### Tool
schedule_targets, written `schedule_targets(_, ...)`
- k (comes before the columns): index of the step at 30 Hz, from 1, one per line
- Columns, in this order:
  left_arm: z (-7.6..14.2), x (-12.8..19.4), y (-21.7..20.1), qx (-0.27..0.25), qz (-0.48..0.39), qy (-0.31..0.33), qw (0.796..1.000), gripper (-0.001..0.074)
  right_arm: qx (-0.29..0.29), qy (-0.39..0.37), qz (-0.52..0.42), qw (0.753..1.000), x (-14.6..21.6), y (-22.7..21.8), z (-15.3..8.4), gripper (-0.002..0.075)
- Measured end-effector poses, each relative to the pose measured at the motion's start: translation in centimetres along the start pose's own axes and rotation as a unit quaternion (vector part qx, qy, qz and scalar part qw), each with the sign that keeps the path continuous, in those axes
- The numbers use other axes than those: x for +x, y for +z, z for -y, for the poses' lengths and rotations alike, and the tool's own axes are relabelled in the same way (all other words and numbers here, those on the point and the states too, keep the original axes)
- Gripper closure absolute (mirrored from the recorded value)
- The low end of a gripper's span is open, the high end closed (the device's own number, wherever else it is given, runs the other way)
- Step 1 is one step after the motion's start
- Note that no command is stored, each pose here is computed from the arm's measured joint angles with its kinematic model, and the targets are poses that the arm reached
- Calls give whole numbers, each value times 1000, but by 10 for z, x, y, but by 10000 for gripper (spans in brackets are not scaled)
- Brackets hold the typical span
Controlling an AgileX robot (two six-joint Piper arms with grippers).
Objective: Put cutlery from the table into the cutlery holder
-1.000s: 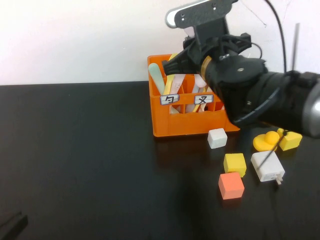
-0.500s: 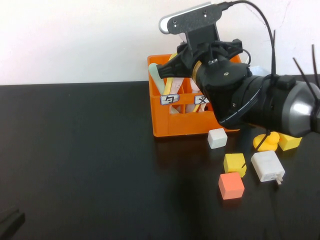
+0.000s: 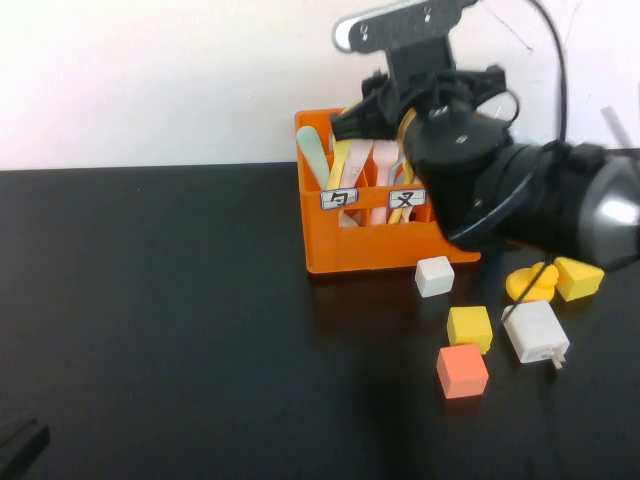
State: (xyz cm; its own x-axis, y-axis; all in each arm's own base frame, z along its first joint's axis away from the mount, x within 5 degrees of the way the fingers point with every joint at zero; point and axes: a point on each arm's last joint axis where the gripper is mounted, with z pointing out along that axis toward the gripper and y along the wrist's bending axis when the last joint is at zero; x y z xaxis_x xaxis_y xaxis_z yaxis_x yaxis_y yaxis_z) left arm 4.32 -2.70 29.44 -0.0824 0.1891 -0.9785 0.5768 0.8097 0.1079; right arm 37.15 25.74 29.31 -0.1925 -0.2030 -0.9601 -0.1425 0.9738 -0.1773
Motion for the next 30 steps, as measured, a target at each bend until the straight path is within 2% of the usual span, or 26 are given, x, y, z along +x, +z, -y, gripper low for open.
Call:
schedule_targets(2, 0, 0, 0, -2, 0, 3, 1000, 736, -13, -3, 13, 1000, -13, -9, 4, 470)
schedule_targets(6, -3, 0, 0, -15, 0, 29, 999, 736, -79, 10, 44, 996, -49, -46, 18, 652)
schedule_targets(9, -5, 0, 0, -29, 0, 54, 998, 736, -136, 12, 61, 989, -60, -79, 28, 707)
schedule_targets(15, -6, -5, 0, -35, 23, 66, 997, 736, -241, -15, 64, 968, -43, -138, 45, 726)
schedule_targets(23, -6, -4, 0, -35, 22, 66, 997, 736, -361, -43, 123, 924, -37, -222, 72, 727)
schedule_targets(30, -6, -4, 0, -35, 21, 66, 997, 736, -370, -37, 199, 907, -43, -279, 106, 727)
